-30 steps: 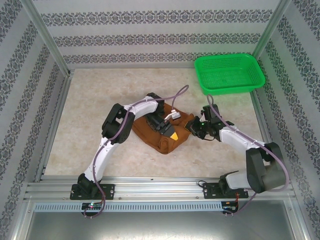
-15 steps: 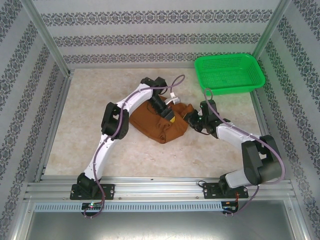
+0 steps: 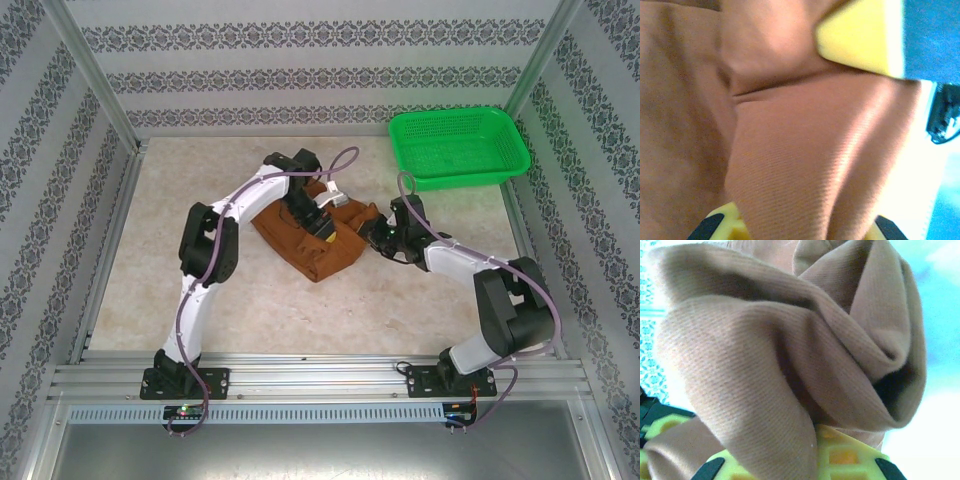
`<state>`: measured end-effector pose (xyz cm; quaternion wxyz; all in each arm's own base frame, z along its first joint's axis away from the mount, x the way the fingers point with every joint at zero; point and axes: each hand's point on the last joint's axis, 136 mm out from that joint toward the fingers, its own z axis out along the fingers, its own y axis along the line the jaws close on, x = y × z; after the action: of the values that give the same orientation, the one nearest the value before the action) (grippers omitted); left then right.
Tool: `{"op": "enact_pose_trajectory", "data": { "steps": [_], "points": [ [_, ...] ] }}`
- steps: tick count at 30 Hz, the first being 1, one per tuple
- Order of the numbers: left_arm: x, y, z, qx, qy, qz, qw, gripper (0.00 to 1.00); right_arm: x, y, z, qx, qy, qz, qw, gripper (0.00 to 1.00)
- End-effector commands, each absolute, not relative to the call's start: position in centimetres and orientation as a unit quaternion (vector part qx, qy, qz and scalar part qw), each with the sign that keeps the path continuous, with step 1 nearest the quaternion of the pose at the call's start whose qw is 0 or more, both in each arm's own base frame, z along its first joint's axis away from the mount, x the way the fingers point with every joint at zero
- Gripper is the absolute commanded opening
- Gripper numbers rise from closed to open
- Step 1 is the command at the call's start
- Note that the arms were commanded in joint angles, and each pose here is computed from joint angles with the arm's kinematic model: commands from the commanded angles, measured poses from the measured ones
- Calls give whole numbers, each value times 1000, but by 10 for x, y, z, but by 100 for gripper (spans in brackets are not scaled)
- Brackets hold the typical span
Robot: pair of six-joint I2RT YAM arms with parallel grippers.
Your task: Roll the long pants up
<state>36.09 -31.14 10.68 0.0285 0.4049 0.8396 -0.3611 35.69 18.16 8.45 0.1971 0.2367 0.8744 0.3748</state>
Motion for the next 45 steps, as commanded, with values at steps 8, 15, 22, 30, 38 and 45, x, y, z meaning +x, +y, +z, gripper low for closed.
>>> {"op": "enact_pose_trajectory", "data": {
  "steps": [8,15,22,30,38,45],
  "points": [
    [244,-315,167,410,764,-498,-23,11,304,157,14,279,921,264,59,0],
    [233,-307,199,391,754,-528,8,38,299,154,24,273,923,261,66,0],
    [308,-274,151,394,886,-215,113,48,299,154,22,275,922,262,67,0],
    [319,-267,188,420,852,-24,312,54,296,155,13,278,923,259,57,0],
    [278,-322,154,490,831,-37,261,92,292,159,2,276,926,253,44,0],
    [269,-360,137,522,817,-38,244,100,287,159,-1,277,926,253,43,0]
  ]
}}
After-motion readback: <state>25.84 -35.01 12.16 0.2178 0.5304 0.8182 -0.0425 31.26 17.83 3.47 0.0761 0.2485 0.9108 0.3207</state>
